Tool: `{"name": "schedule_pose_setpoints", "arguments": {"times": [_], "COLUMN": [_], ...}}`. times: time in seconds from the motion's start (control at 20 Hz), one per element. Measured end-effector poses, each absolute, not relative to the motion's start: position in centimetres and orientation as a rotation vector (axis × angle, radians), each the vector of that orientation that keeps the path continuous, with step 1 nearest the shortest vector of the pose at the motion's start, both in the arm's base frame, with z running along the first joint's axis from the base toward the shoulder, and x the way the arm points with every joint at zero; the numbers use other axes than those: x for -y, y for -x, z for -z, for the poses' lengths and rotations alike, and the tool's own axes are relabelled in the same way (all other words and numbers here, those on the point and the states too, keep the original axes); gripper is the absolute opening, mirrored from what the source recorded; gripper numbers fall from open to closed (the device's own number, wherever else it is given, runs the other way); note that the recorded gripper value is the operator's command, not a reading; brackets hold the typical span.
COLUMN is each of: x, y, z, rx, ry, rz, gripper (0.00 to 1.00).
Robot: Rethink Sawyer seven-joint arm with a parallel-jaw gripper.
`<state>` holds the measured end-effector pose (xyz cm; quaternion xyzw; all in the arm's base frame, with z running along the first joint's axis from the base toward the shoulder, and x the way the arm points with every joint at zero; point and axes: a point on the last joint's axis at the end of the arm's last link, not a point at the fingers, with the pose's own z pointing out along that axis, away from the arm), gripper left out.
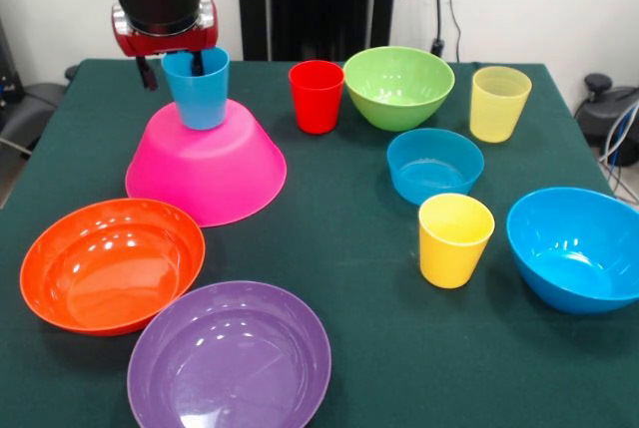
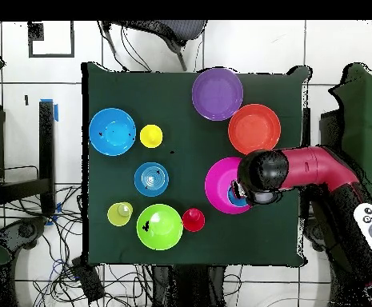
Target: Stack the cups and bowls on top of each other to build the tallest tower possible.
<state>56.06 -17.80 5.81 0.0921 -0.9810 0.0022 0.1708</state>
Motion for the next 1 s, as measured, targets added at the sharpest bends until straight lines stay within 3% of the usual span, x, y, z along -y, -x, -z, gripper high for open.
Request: {"name": "schedule_pose_setpoints", "arguments": {"times": [0.65, 1.0], "x": [17.9, 18.9], "y": [-56.1, -56.5], "z": [-6.0, -8.7], "rx": [2.788, 2.812], "ry": [-0.261, -0.253], "rz": [-0.011, -0.079], "gripper": [1.0, 1.0]}}
